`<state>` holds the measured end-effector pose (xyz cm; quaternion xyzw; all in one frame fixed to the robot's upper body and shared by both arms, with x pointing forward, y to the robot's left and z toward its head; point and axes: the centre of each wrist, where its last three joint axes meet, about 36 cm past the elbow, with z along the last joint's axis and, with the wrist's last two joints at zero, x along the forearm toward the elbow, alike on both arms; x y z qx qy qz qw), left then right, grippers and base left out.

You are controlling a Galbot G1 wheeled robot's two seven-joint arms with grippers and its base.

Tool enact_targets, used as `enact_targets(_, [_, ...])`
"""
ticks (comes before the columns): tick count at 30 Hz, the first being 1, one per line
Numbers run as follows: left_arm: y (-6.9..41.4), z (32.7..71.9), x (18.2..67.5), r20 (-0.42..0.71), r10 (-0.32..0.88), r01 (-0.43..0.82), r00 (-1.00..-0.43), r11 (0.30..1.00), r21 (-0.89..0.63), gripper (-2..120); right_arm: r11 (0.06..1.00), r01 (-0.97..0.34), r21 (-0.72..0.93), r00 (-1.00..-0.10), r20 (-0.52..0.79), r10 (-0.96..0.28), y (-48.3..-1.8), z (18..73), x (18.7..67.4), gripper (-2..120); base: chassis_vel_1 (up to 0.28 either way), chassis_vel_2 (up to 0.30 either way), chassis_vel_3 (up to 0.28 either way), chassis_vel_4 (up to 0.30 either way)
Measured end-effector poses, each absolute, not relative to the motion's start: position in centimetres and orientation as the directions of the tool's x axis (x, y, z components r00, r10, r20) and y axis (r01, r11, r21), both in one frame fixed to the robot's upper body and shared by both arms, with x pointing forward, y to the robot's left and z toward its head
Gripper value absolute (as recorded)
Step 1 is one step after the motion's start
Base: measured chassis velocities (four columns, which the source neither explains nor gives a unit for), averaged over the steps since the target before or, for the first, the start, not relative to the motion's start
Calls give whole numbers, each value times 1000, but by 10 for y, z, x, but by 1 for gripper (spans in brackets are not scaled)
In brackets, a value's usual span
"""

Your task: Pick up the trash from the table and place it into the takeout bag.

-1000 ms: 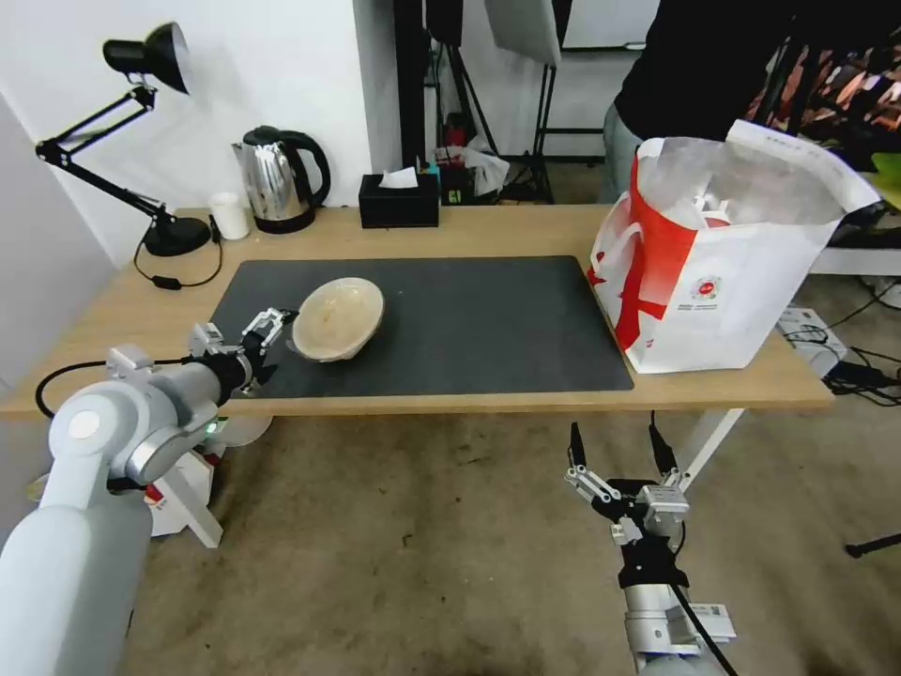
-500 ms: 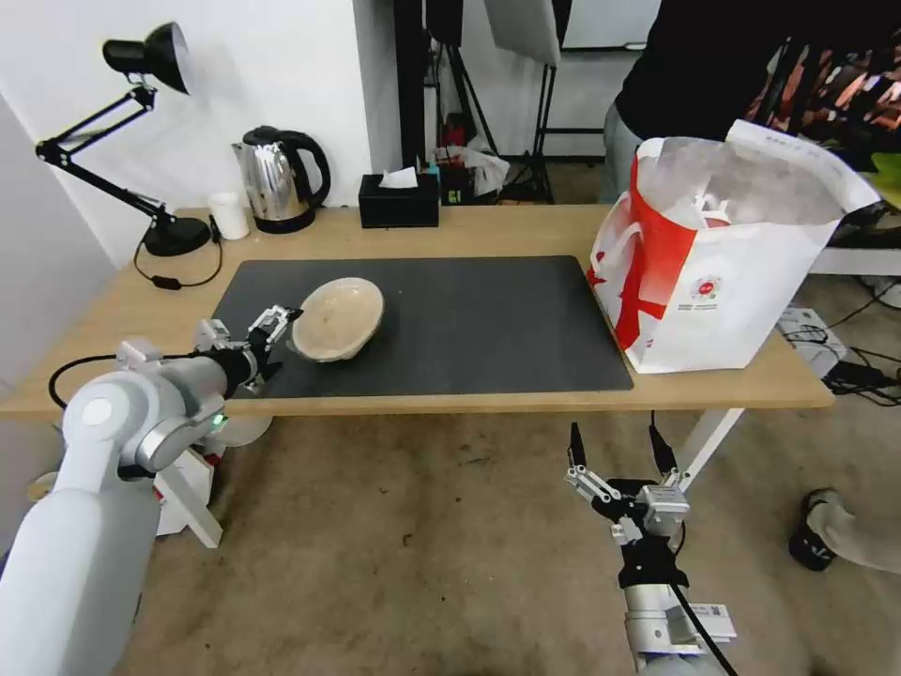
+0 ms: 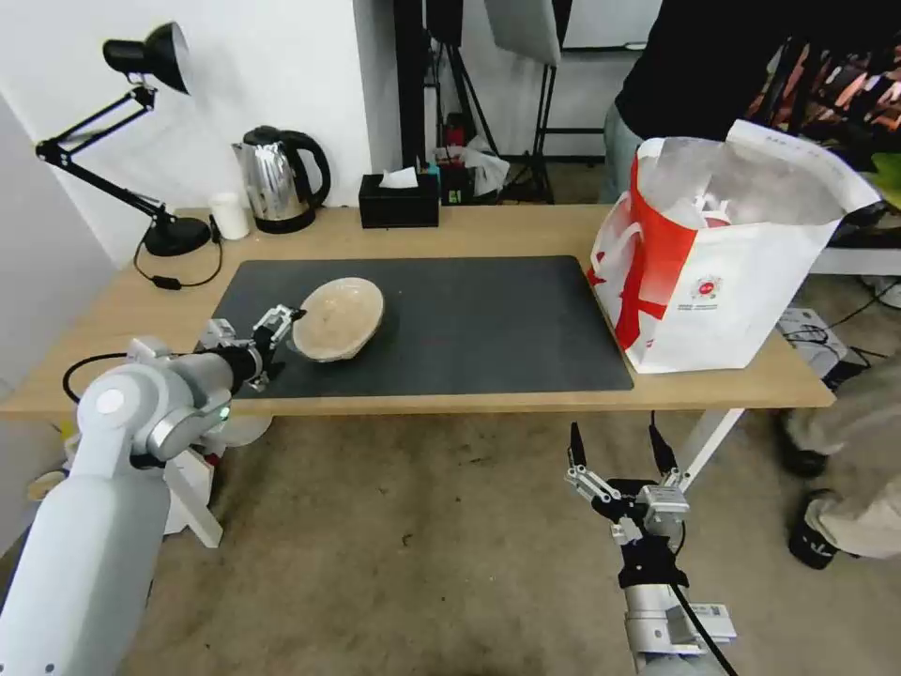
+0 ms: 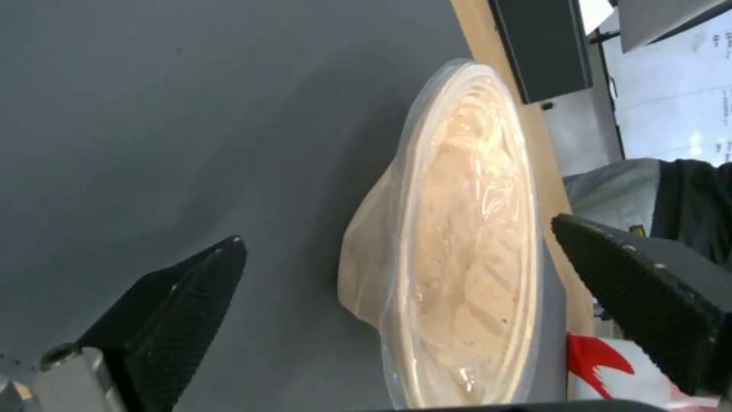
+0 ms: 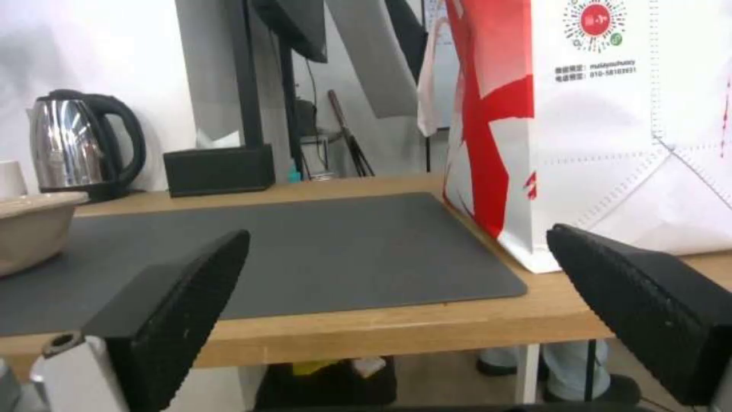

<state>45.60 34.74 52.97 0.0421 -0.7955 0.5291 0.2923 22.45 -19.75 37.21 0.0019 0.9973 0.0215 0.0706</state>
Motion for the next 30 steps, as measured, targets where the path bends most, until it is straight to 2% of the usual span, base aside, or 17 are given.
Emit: enact_targets(30, [341,516,475,514,278,-383,-812,410,-828,100,999,1,43,-990,-141,7,-198,372,225,100,0,0,0,0])
